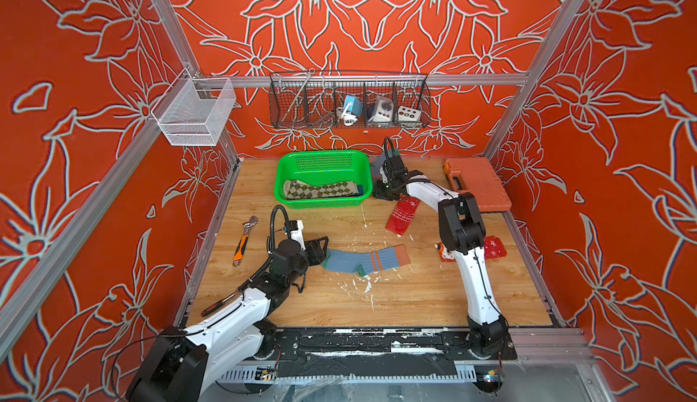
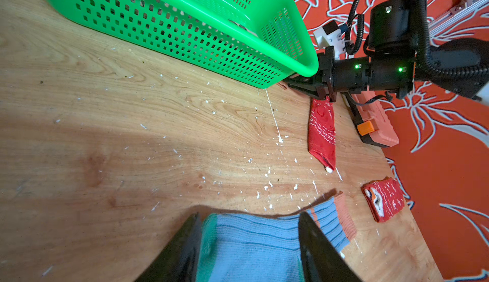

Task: Place the socks together as a pair
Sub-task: Pick up the sock from the center of the board.

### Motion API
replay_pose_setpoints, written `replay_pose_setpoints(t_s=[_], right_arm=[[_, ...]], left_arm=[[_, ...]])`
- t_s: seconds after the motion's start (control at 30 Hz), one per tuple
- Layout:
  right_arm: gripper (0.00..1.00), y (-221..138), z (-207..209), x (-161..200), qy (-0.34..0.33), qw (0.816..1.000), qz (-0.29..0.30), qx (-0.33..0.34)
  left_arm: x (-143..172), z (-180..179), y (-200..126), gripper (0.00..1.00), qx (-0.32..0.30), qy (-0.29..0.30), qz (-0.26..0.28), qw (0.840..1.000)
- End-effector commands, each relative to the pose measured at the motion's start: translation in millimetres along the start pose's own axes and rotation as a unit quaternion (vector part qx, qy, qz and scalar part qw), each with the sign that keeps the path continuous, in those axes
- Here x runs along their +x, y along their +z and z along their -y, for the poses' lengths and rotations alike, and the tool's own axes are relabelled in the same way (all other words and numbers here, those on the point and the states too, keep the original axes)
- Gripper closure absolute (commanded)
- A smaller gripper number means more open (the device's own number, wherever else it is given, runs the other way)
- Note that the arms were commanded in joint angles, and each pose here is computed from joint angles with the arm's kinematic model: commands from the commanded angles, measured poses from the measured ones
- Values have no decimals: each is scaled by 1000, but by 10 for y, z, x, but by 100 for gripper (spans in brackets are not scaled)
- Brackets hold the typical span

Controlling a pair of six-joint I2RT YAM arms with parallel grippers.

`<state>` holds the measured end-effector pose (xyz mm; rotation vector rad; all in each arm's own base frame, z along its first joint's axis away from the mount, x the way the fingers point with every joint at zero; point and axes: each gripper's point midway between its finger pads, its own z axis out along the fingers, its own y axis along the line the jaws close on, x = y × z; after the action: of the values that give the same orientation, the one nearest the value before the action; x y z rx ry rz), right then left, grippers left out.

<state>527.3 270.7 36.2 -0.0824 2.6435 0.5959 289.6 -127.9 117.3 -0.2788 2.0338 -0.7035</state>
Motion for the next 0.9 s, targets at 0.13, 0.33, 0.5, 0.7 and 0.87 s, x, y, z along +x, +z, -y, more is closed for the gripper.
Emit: replay_pose_setpoints(t_s=[0.13, 0.33, 0.5, 0.7, 0.87], right_arm=[[72, 113, 133, 118, 2, 999, -26, 26], [86, 177, 96, 127, 5, 999, -32, 16], [100, 211, 83, 142, 6, 999, -37, 12], [100, -25, 71, 82, 0, 1000, -18, 11], [100, -503, 74, 23, -16, 1000, 15, 14]], left_arm=[[-41, -20, -19, 43, -1, -2, 14, 1000], [-38, -26, -21, 43, -1, -1, 14, 1000], [-32, -31, -19, 43, -2, -2, 13, 1000], [-44, -29, -26, 44, -2, -1, 15, 1000], [-50, -27, -38, 44, -1, -2, 18, 1000]])
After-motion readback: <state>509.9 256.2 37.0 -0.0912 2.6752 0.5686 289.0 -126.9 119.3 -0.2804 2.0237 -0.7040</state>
